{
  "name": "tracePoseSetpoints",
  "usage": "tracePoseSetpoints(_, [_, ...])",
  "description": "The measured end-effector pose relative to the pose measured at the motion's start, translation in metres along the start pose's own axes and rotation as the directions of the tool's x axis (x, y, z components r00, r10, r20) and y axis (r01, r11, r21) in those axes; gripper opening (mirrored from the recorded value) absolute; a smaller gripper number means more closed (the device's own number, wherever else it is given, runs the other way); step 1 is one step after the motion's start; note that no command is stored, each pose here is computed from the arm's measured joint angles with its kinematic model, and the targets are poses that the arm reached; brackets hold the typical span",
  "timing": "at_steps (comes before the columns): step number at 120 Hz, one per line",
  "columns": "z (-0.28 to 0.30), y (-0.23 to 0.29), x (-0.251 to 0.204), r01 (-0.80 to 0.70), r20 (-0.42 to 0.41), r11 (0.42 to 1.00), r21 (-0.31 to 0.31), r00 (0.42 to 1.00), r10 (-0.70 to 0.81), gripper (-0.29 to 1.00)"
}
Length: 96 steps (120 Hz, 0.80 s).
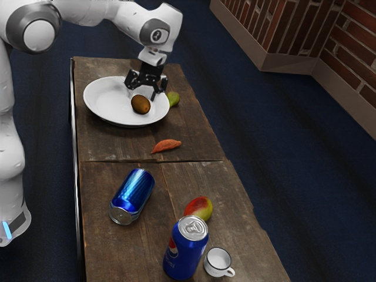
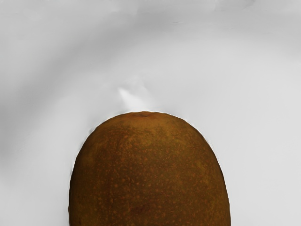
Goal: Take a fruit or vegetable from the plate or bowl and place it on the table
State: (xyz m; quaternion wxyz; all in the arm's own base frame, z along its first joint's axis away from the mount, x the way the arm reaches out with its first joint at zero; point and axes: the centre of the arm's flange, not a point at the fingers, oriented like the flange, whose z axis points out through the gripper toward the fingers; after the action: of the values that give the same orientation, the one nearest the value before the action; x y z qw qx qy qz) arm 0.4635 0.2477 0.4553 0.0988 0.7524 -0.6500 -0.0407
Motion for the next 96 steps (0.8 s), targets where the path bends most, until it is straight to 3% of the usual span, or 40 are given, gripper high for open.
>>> tracePoseSetpoints(15, [0.000,-0.015,0.048,-0.089,0.022,0.996,-0.008,0.996,0.089,0.71])
tracePoseSetpoints(96, [0.004,-0.011,0.031,-0.048,0.011,0.999,-0.013,0.999,0.049,0.71])
